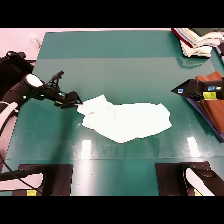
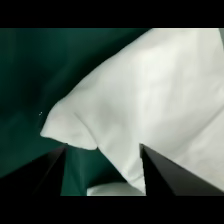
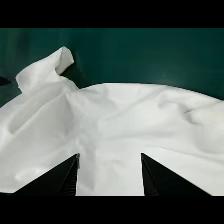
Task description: Fold the shirts.
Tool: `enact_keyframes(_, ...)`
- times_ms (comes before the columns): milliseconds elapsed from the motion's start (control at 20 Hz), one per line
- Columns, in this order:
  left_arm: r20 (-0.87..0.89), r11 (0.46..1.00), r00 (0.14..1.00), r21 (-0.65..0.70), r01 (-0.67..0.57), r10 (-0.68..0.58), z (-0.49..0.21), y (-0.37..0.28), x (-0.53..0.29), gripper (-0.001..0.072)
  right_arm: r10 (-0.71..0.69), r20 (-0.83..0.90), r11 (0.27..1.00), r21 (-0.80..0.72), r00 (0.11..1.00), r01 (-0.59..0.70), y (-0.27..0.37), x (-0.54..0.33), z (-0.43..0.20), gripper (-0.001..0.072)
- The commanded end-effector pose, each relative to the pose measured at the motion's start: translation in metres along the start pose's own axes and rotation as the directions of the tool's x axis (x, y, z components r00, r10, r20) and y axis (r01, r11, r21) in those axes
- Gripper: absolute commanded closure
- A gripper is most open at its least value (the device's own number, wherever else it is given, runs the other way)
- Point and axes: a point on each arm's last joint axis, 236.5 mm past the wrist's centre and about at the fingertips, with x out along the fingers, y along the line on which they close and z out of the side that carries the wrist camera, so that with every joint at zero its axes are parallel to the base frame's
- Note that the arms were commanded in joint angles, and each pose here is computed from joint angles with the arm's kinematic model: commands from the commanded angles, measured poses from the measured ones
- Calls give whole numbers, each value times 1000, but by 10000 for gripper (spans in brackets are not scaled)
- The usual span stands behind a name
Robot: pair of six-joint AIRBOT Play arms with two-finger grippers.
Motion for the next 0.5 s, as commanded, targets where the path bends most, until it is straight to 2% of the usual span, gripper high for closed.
enact_keyframes(0, 14, 999, 999, -38, 32, -32, 2, -6, 33, 171, 25, 12, 1000, -19, 1000, -25, 10, 10, 6, 282)
enact_keyframes(100, 74, 998, 996, -45, 53, -50, 16, -16, 36, 173, 28, 17, 999, -28, 999, -28, 13, 11, 6, 281)
enact_keyframes(150, 98, 997, 993, -47, 63, -59, 23, -19, 33, 233, 14, 15, 1000, -27, 1000, -13, 8, 11, 7, 281)
enact_keyframes(200, 116, 998, 991, -21, 62, -59, 30, -23, 29, 536, -27, 14, 999, -29, 1000, 27, -3, 10, 7, 281)
enact_keyframes(250, 133, 998, 989, 20, 66, -68, 38, -29, 22, 667, -74, 7, 997, -26, 997, 74, -18, 9, 6, 281)
enact_keyframes(350, 167, 994, 982, 87, 70, -84, 55, -47, 2, 677, -161, -40, 987, 5, 986, 161, -51, 8, 0, 281)
enact_keyframes(450, 195, 985, 977, 163, 60, -92, 71, -64, -20, 677, -215, -158, 973, 45, 964, 225, -87, 16, -16, 276)
